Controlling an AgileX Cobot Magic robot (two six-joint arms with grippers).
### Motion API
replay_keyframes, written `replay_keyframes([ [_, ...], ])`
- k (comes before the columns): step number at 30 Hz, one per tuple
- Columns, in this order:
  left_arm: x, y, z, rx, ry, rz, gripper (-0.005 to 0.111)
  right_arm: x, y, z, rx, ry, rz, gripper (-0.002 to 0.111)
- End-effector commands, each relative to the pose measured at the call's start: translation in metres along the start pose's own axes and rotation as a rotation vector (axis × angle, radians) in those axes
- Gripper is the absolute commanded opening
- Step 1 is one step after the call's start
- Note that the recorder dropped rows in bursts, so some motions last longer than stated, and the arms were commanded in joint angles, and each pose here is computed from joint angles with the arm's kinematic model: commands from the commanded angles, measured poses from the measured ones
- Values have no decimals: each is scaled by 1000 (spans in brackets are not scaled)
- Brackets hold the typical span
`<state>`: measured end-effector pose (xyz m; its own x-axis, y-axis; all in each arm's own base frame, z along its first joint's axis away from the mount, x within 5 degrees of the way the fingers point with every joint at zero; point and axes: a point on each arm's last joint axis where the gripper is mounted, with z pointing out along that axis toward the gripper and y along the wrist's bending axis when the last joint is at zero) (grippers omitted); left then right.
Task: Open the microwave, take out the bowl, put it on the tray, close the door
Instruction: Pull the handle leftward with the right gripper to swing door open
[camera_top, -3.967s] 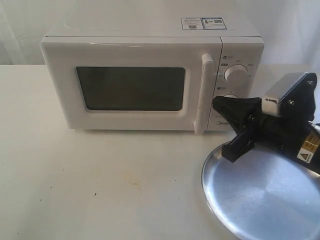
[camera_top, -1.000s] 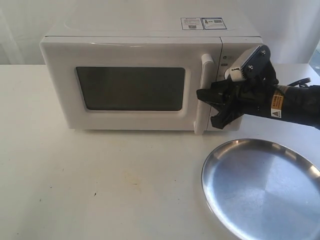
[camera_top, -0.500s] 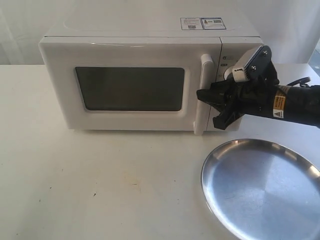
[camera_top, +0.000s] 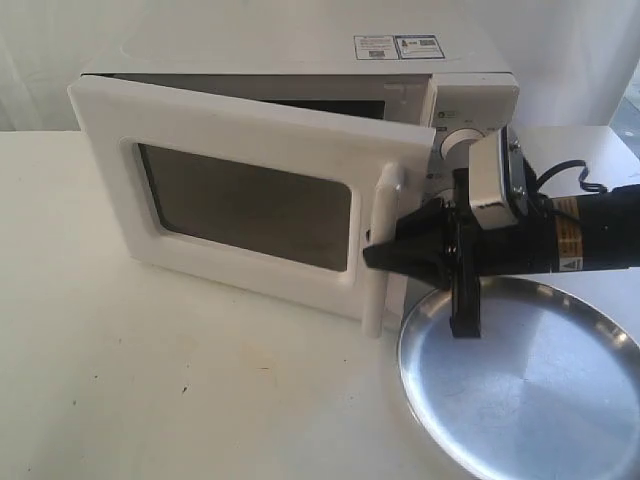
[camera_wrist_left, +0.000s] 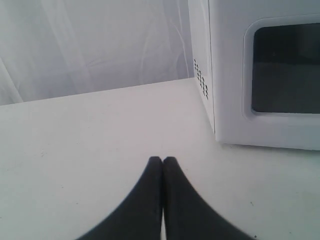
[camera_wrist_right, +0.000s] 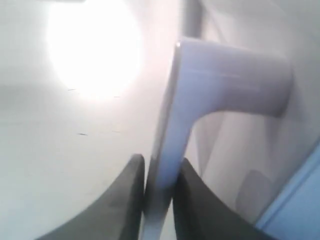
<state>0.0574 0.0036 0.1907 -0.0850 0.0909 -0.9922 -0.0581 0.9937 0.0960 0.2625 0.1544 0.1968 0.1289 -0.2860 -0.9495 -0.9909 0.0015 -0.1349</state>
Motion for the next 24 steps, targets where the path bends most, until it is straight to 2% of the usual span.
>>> replay_keyframes([
  [1, -1, 0, 0, 4, -9, -9, 0, -5, 10, 5, -97, -23, -50, 0],
  [12, -1, 0, 0, 4, -9, -9, 0, -7, 7, 1, -59, -8, 40, 0],
  [15, -1, 0, 0, 4, -9, -9, 0, -6, 2, 1, 6, 17, 152, 1],
  [18, -1, 0, 0, 4, -9, -9, 0, -6, 1, 0, 20, 34, 183, 14],
  [22, -1, 0, 0, 4, -9, -9, 0, -10, 2, -1, 12, 20, 222, 51],
  [23, -1, 0, 0, 4, -9, -9, 0, -11, 3, -1, -1, 6, 227, 58],
  [24, -1, 0, 0, 4, -9, -9, 0, -12, 4, -1, -14, -6, 229, 61],
])
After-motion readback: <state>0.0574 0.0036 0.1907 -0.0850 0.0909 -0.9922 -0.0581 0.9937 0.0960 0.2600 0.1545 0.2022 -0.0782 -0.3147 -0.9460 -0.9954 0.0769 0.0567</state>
